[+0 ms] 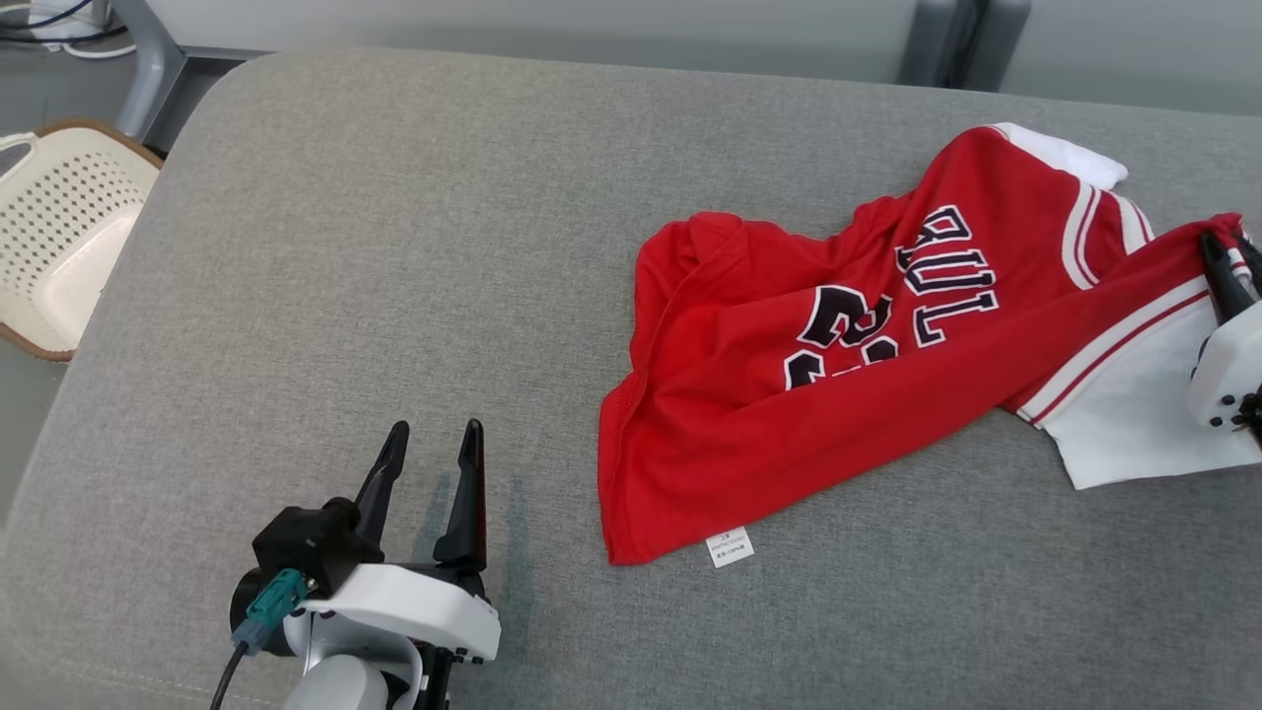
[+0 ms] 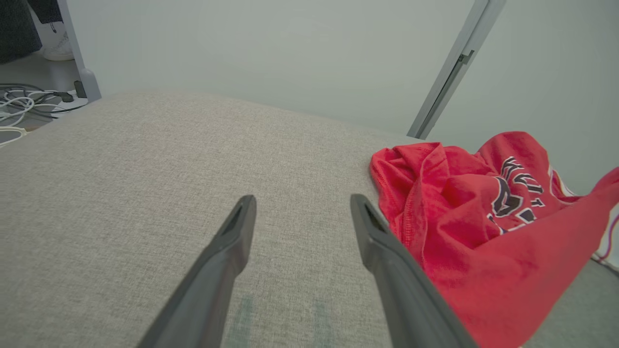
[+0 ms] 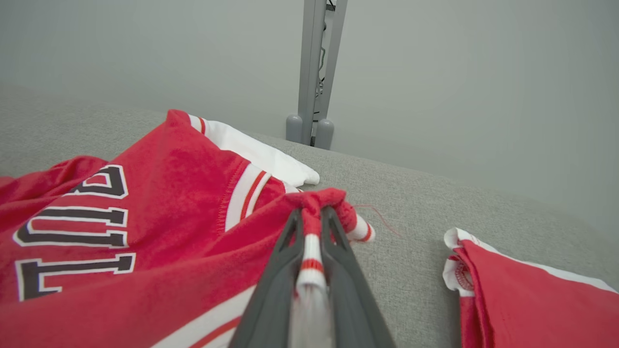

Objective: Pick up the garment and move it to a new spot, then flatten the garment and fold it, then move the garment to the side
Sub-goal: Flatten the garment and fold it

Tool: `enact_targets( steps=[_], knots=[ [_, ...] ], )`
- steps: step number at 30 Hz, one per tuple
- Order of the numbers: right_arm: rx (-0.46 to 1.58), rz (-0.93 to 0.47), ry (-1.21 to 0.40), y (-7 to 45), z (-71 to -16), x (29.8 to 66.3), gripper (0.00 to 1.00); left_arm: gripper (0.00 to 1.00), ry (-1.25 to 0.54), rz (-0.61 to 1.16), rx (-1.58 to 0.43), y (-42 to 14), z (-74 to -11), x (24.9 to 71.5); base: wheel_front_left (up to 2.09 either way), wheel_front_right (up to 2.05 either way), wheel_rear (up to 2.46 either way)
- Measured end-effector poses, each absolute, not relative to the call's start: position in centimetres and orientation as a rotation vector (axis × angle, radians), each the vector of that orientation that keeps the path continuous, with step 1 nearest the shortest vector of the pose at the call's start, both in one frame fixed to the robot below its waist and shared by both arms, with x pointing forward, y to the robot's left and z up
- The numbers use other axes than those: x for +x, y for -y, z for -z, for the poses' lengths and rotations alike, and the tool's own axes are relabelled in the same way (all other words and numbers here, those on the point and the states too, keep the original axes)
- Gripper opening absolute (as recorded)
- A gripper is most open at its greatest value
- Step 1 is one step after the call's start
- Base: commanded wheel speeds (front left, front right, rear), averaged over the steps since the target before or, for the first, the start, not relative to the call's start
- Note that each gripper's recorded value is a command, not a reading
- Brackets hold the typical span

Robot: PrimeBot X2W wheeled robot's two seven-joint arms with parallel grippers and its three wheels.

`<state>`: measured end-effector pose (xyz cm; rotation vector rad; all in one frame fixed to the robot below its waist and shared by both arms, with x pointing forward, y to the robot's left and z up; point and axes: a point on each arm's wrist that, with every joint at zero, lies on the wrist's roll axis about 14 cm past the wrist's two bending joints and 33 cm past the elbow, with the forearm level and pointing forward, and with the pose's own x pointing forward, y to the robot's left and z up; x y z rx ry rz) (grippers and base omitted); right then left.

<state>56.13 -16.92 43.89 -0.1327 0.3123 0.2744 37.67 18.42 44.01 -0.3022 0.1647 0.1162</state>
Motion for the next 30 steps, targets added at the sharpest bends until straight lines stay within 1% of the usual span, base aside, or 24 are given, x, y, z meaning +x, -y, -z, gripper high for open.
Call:
enact_targets(
  steps=[1,2,3,8,13,16,19,21,25,30],
  knots=[
    [-0.132,-0.272,-0.323,16.8,-43.6,56.2,0.44,1.00,-0.164,-0.119,-0.301,-18.5,-44.0,37.7,0.00,0.00,0.00],
    [-0.133,-0.273,-0.335,16.7,-43.3,56.1,0.79,1.00,-0.160,-0.120,-0.299,-18.5,-44.1,37.8,0.00,0.00,0.00],
    [-0.130,-0.276,-0.341,16.4,-43.1,56.0,1.00,1.00,-0.159,-0.119,-0.298,-18.5,-44.1,37.7,0.00,0.00,0.00],
    [-0.130,-0.279,-0.316,16.3,-43.7,55.6,1.00,1.00,-0.153,-0.102,-0.299,-18.0,-44.3,37.9,0.00,0.00,0.00],
    [-0.114,-0.253,-0.220,17.6,-46.3,55.3,1.00,1.00,-0.126,-0.058,-0.295,-16.9,-45.2,38.6,0.00,0.00,0.00],
    [-0.091,-0.240,-0.175,18.2,-47.5,54.5,1.00,1.00,-0.109,-0.022,-0.284,-16.0,-45.8,39.1,0.00,0.00,0.00],
    [-0.050,-0.222,-0.085,18.8,-50.1,53.6,1.00,1.00,-0.088,0.011,-0.273,-15.2,-46.5,39.6,0.00,0.00,0.00],
    [-0.029,-0.205,-0.035,19.3,-51.2,52.5,1.00,1.00,-0.072,0.026,-0.265,-14.9,-47.0,39.8,0.00,0.00,0.00],
    [0.013,-0.165,0.019,19.9,-51.6,49.3,1.00,1.00,-0.039,0.046,-0.270,-14.3,-48.2,39.9,0.00,0.00,0.00],
    [0.069,-0.130,0.049,18.9,-50.9,45.1,1.00,1.00,-0.040,0.044,-0.275,-14.2,-48.2,38.8,0.00,0.00,0.00]
  ],
)
